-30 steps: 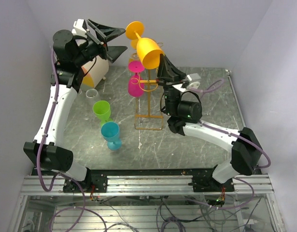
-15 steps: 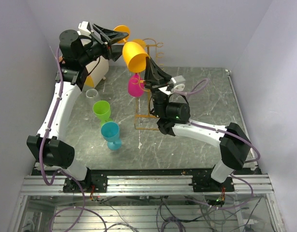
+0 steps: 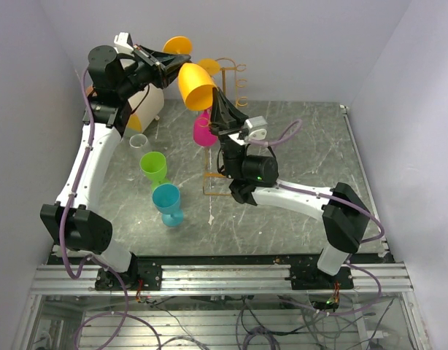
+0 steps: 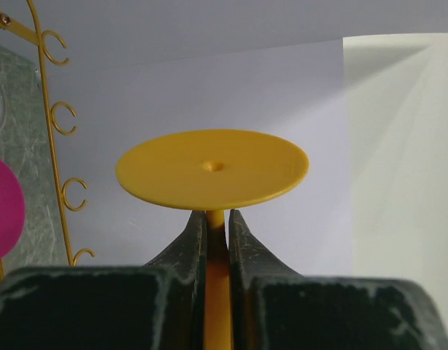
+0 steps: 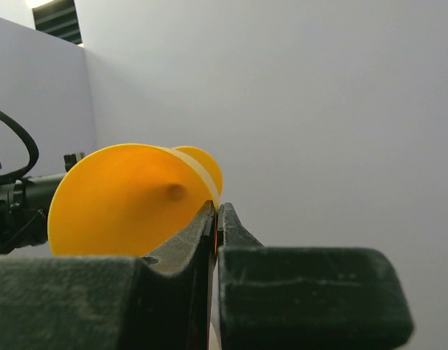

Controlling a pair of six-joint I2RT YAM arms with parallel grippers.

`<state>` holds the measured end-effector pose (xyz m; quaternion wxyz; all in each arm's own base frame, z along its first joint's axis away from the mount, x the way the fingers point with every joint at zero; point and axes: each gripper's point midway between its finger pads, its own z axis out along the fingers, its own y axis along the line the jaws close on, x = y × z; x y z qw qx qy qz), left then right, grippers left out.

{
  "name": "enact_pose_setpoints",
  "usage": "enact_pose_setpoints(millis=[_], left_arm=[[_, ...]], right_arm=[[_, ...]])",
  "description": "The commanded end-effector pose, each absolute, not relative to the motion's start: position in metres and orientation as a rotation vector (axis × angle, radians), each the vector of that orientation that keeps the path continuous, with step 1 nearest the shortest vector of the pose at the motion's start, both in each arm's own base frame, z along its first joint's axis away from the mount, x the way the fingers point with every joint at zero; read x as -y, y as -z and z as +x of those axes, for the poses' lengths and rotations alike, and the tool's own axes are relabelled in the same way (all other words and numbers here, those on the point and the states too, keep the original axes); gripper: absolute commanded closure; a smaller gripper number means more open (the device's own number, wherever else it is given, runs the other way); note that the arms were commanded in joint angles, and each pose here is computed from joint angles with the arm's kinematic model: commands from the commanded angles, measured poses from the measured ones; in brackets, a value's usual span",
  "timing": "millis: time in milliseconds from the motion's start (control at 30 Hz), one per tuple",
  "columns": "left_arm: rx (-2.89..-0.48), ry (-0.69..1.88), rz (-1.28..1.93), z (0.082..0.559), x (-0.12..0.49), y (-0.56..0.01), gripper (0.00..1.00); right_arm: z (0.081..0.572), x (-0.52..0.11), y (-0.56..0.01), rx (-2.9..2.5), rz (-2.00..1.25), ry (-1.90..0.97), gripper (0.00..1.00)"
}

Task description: Place the wine glass upside down on the wine glass rack

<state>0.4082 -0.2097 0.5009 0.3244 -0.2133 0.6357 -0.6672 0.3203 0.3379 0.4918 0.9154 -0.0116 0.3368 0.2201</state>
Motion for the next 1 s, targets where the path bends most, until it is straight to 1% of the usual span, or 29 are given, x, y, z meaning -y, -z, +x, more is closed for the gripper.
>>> enact_pose_setpoints(millis=[0,100,133,200,233,300,400,433,533,700,733,800,967], left_arm=[[-1.638,1.761,-0.408,0.394,0.218,-0.515,0.93],[-1.578,1.732,-0.262,0.387,0.218,-0.529,0.93],[-1.561,1.722,-0.203,0.384,0.219,-0.534,0.93],[-1.544,1.674,-0.070,0.377,0.219,-0.540,0.93],[-1.539,1.626,-0.011,0.374,0.217,-0.542,0.93],[-1.533,1.511,0.110,0.368,0.211,-0.547,0.93],[-1.515,1.293,0.312,0.353,0.203,-0.548,0.93],[-1.507,1.224,0.380,0.346,0.200,-0.546,0.93],[-1.494,1.036,0.555,0.329,0.187,-0.534,0.93],[-1.526,0.775,0.737,0.320,0.167,-0.503,0.93],[-1.547,0.761,0.762,0.317,0.166,-0.495,0.93],[-1.570,0.681,0.829,0.320,0.160,-0.477,0.93],[-1.653,0.499,0.962,0.334,0.142,-0.423,0.93]], right_arm=[[0.318,-0.347,-0.488,-0.697,-0.037,-0.462,1.00],[0.315,-0.348,-0.483,-0.716,-0.043,-0.496,0.99],[0.313,-0.347,-0.482,-0.723,-0.051,-0.499,0.93],[0.308,-0.347,-0.480,-0.744,-0.072,-0.498,0.77],[0.306,-0.346,-0.478,-0.755,-0.086,-0.493,0.65],[0.301,-0.349,-0.474,-0.787,-0.136,-0.473,0.34],[0.290,-0.347,-0.466,-0.828,-0.200,-0.437,0.02],[0.284,-0.344,-0.465,-0.836,-0.212,-0.435,0.00],[0.269,-0.332,-0.467,-0.874,-0.231,-0.443,0.00],[0.247,-0.319,-0.454,-1.034,-0.282,-0.431,0.00],[0.243,-0.316,-0.448,-1.053,-0.280,-0.424,0.00],[0.238,-0.303,-0.438,-1.111,-0.270,-0.404,0.00],[0.245,-0.264,-0.417,-1.309,-0.138,-0.321,0.00]])
